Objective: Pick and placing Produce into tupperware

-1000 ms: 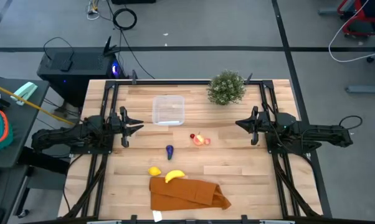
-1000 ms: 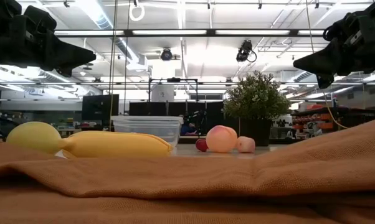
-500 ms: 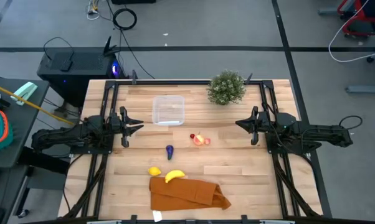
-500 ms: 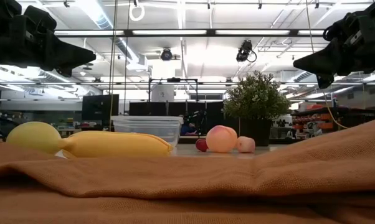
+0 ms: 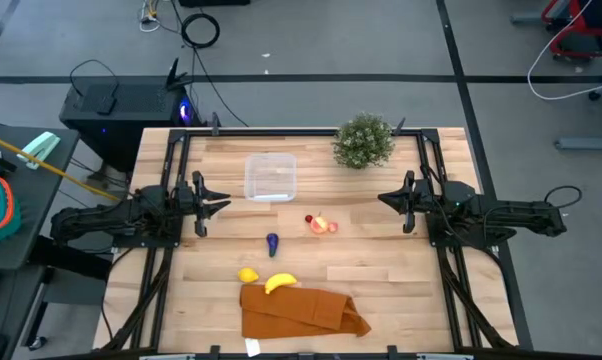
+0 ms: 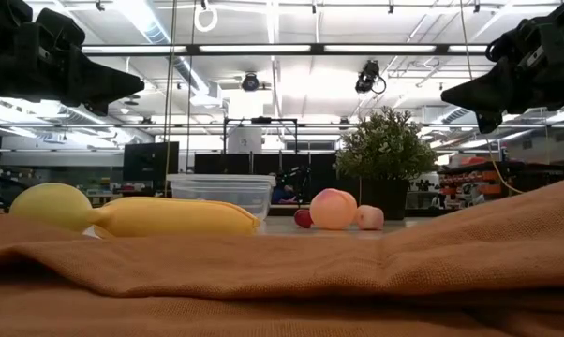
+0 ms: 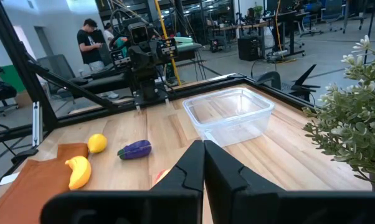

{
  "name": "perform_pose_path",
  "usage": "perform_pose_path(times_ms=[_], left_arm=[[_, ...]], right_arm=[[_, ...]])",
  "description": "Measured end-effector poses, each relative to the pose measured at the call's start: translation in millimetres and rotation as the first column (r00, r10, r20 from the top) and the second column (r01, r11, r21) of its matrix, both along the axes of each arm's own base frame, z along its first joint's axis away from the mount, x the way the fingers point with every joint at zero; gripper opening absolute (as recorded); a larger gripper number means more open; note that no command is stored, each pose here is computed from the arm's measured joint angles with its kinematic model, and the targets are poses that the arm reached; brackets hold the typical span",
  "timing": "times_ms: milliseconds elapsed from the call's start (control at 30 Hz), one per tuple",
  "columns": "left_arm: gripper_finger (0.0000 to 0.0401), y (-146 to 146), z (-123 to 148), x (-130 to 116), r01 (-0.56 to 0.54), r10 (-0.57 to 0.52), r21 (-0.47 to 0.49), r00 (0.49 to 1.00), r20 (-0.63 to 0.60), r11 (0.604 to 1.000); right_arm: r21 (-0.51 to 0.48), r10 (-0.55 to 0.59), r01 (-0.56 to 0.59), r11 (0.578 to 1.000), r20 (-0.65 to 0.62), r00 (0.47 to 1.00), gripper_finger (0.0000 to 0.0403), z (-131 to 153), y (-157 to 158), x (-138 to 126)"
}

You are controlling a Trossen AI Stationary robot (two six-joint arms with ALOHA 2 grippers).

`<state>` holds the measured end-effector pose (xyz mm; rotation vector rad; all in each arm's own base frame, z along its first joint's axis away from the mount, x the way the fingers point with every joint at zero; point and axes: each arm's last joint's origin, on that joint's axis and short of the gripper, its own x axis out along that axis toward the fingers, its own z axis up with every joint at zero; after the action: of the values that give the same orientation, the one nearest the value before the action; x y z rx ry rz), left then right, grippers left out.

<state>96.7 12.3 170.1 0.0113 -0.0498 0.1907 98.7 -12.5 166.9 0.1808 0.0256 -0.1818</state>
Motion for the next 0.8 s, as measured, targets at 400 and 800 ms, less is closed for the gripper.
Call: perform_pose_path(times_ms=[400, 800], left_arm=[[0.0083, 0.0, 0.1, 0.0, 0.0, 0.0, 0.0, 1.0, 0.0, 1.0], [0.0089, 0.0, 0.0, 0.0, 0.0, 0.0, 0.0, 1.0, 0.0, 1.0]], right_arm=[[0.0, 0.0, 0.0, 1.0, 0.0, 1.0, 0.0015, 0.1, 0.0, 0.0], [0.0, 0.0, 0.0, 1.0, 0.0, 1.0, 0.0015, 0.1, 0.0, 0.0]])
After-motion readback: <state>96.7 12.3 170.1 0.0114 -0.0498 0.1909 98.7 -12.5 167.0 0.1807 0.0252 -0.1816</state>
